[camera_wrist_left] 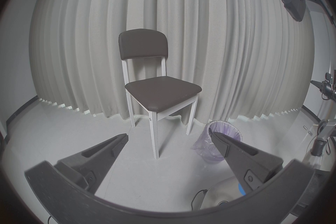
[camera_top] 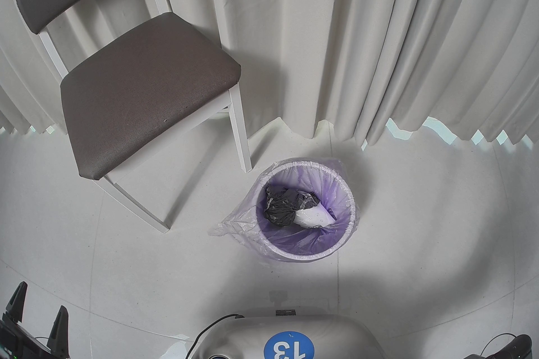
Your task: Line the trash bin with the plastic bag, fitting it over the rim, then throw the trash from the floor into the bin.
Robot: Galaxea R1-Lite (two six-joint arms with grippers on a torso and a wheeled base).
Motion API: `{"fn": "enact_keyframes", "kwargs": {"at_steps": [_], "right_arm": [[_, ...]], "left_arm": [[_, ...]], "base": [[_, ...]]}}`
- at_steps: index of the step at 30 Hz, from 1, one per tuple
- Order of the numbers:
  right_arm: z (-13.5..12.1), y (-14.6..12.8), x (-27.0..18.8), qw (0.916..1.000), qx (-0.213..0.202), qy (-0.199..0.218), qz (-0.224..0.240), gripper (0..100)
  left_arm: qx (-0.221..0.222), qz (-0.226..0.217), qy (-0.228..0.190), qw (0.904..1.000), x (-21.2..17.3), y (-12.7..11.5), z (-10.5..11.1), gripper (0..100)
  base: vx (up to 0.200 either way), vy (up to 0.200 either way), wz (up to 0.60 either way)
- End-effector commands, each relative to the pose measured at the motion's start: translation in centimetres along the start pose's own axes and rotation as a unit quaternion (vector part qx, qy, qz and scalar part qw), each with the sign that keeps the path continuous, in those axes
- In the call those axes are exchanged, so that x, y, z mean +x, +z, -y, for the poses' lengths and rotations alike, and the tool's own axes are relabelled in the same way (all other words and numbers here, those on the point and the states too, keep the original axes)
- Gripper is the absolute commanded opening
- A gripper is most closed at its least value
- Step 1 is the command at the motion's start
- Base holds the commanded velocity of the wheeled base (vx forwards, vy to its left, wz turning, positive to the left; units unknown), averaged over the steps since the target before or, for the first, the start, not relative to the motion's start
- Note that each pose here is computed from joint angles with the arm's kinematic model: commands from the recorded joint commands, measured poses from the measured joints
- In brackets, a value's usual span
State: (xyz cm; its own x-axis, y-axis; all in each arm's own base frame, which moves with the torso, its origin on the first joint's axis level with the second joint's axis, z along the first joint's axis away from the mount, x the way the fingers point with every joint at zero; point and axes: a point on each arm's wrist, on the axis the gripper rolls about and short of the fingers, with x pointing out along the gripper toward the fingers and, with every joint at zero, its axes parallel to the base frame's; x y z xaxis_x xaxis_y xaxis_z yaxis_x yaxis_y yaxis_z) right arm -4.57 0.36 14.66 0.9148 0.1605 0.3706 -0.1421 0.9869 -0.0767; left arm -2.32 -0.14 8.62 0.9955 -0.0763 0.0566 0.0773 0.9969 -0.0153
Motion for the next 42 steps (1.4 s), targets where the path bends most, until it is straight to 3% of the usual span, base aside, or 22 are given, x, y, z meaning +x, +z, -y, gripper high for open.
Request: {"fn": "enact_keyframes", "kwargs": {"at_steps": [1, 5, 15, 25, 33, 37, 42], "right_arm": [[0.0, -0.2, -0.1, 1.0, 0.0, 0.001, 0.002, 100], [0.0, -0.5, -0.1, 1.0, -0.003, 0.001, -0.002, 100], [-0.1, -1.3, 0.0, 0.9995, -0.021, 0.008, -0.02, 100], [-0.1, -5.3, 0.0, 0.9959, -0.012, 0.006, -0.09, 100], [-0.1, -5.9, -0.1, 0.9935, -0.008, 0.006, -0.113, 100], [-0.2, -6.6, -0.2, 0.9887, -0.004, 0.007, -0.15, 100], [-0.2, -6.6, -0.2, 0.9888, -0.006, 0.01, -0.149, 100]], "left_arm": [[0.016, -0.002, -0.002, 0.9999, 0.0, -0.5, 0.0, 100], [0.049, -0.033, -0.002, 0.9983, 0.0, -1.1, 0.0, 100], [0.025, -0.03, 0.003, 0.9992, 0.0, -1.1, 0.0, 100], [0.021, -0.03, 0.014, 0.9992, 0.0, -1.1, -0.1, 100], [0.022, -0.03, 0.014, 0.9992, 0.0, -1.1, -0.1, 100], [0.023, -0.03, 0.014, 0.9992, 0.0, -1.1, -0.1, 100], [0.021, -0.029, 0.014, 0.9992, 0.0, -1.1, -0.1, 100]], "base": [[0.0, 0.0, 0.0], [0.0, 0.0, 0.0], [0.0, 0.0, 0.0], [0.0, 0.0, 0.0], [0.0, 0.0, 0.0], [0.0, 0.0, 0.0], [0.0, 0.0, 0.0]]}}
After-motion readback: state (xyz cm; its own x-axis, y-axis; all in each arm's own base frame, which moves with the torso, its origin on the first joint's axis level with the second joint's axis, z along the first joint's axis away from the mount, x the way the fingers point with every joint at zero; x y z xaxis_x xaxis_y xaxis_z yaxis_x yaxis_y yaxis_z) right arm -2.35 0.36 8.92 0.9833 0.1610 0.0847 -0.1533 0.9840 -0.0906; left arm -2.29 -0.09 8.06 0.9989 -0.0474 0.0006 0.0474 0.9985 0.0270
